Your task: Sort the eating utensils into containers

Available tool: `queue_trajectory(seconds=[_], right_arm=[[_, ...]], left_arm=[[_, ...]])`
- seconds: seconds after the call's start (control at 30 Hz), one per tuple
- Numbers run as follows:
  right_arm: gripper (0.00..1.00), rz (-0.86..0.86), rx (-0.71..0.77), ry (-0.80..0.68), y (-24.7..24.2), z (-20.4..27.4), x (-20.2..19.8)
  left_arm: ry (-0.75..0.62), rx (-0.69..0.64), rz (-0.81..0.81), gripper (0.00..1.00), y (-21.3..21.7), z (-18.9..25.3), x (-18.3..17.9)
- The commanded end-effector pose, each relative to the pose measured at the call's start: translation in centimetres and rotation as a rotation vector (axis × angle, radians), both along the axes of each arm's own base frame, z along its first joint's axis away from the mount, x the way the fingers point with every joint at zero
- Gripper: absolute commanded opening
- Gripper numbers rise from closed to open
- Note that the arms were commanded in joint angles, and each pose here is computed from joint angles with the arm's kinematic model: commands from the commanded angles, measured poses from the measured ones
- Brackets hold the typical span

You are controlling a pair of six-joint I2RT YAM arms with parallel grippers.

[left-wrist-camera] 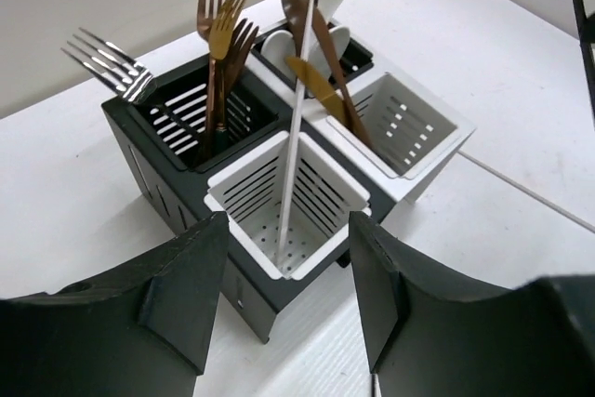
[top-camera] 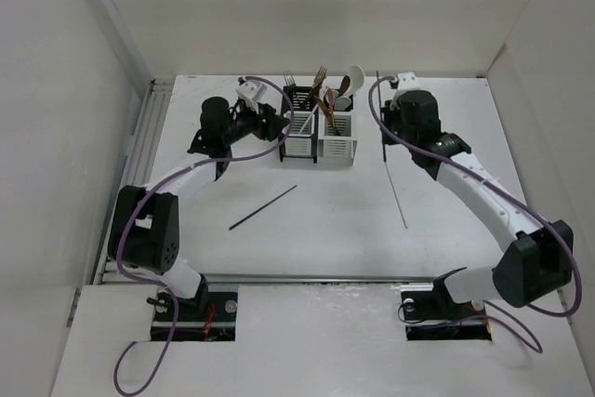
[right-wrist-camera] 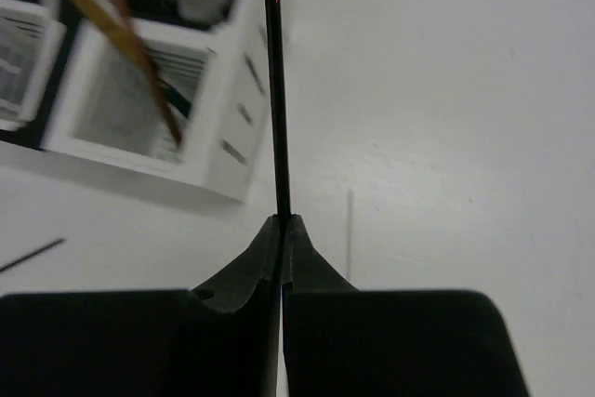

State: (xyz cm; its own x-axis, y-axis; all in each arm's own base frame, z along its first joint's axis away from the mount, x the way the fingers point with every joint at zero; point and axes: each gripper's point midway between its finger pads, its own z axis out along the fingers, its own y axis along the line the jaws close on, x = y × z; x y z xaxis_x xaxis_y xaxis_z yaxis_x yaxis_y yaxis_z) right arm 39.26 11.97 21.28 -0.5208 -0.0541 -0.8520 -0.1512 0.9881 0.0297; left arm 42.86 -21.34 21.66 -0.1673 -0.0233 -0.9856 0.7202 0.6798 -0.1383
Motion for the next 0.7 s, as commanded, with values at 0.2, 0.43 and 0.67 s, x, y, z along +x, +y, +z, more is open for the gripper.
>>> queue_trajectory(seconds=[0.2,0.43,0.67], right_arm=[[0.00,0.395,0.191,-0.614,17.2,15.8,4.3],[0.00,0.483,0.290,-0.752,25.2,14.6,9.3],[0.00,0.430,0.287,-0.714,26.3,10.0,11.4]], left_arm=[[0.001,0.034,0.152,0.50,3.8,4.9,-1.0],[0.100,0.117,0.314,0.50,9.8,1.6,-3.9],[0.141,0.180,0.385,0.50,11.8,-0.7,-6.4]])
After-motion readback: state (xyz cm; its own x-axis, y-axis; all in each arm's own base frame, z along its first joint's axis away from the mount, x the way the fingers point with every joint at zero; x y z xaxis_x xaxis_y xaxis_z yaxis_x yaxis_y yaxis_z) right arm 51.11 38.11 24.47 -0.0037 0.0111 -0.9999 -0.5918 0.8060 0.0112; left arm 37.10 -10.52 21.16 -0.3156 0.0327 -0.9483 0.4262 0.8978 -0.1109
